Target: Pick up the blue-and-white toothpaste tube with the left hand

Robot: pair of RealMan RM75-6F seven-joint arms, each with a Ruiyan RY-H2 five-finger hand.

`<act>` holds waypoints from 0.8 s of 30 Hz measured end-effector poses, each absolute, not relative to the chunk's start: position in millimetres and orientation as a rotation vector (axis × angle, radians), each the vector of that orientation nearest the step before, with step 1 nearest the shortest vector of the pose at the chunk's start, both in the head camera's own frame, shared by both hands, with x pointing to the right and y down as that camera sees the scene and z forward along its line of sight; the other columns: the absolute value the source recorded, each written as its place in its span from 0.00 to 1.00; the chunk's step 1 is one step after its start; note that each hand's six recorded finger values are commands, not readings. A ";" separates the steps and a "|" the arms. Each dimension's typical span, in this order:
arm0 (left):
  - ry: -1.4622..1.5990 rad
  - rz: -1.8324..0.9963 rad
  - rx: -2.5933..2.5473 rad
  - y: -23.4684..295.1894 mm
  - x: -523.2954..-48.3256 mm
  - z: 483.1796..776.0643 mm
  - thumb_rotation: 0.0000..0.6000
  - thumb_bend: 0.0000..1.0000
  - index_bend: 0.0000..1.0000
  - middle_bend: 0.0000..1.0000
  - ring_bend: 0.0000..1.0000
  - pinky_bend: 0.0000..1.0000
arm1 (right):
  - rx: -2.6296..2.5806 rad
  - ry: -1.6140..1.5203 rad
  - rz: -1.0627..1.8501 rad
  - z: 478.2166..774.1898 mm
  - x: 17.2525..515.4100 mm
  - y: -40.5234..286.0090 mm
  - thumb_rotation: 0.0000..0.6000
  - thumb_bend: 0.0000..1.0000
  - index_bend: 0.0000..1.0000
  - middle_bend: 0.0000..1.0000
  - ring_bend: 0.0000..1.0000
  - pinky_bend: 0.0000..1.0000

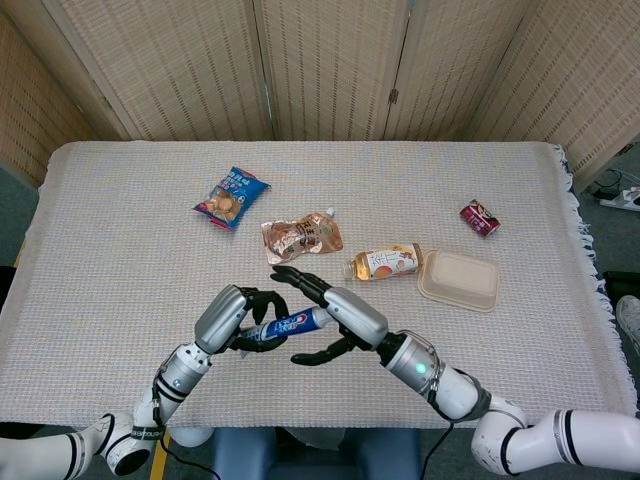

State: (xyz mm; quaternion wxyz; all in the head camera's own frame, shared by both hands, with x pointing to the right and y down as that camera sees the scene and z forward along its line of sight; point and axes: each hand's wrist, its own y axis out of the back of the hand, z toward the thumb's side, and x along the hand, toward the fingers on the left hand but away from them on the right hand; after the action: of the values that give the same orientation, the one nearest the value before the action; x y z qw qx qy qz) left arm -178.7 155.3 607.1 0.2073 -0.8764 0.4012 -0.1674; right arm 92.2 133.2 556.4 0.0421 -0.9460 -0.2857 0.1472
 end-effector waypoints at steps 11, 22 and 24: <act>1.123 -0.470 -2.440 154.2 -176.9 606.6 1.00 0.79 0.80 0.86 0.77 0.70 | -2.916 -0.898 0.391 561.8 81.2 137.1 0.44 0.11 0.00 0.00 0.00 0.00; 1.157 -0.437 -2.480 152.9 -175.1 603.0 1.00 0.79 0.80 0.87 0.77 0.70 | -2.948 -0.969 0.256 557.3 69.2 140.4 0.43 0.11 0.00 0.00 0.00 0.00; 1.164 -0.429 -2.481 152.6 -175.1 602.0 1.00 0.79 0.80 0.87 0.77 0.70 | -2.954 -0.978 0.239 557.2 68.2 141.1 0.43 0.11 0.00 0.00 0.00 0.00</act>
State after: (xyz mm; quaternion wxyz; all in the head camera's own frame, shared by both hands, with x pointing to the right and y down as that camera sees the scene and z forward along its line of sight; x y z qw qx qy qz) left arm -175.1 152.6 602.0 0.1828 -0.8794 0.4124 -0.1521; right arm 68.2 141.1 557.2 0.0102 -0.9465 -0.3133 0.0766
